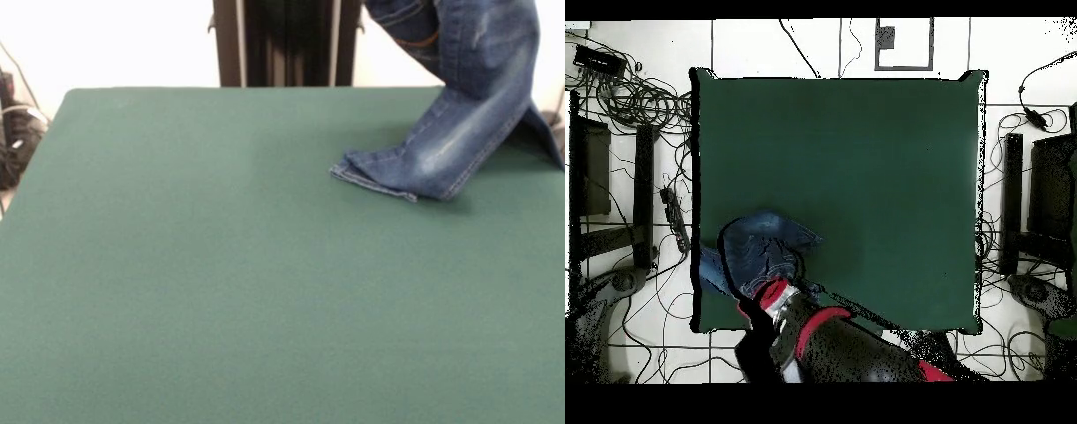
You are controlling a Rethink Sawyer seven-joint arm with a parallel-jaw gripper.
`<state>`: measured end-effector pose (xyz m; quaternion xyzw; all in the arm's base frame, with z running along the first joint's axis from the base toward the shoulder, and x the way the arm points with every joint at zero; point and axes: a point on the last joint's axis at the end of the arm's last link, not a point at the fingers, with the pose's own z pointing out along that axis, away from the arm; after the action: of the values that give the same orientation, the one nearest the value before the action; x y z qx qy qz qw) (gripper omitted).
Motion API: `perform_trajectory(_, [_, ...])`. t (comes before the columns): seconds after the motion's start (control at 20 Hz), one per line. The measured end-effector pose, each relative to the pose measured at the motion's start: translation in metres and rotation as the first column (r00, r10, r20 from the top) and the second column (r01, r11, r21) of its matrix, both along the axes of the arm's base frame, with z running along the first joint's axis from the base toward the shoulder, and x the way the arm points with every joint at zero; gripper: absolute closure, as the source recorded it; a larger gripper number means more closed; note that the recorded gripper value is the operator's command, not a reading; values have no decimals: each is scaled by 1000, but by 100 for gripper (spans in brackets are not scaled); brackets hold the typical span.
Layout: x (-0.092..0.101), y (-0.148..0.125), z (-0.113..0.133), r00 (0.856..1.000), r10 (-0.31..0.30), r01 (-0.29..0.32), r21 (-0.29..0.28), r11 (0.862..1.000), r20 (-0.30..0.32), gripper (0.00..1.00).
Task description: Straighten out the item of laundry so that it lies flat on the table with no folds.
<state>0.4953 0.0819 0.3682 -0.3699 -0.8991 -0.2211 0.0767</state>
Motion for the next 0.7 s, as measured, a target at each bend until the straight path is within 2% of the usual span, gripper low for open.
perform_trajectory(0.3, [0, -29, -17, 998, 63, -63, -5, 998, 14, 100])
perform_trajectory(0.7, [-8, -105, -61, 994, 105, -106, -11, 994, -27, 100])
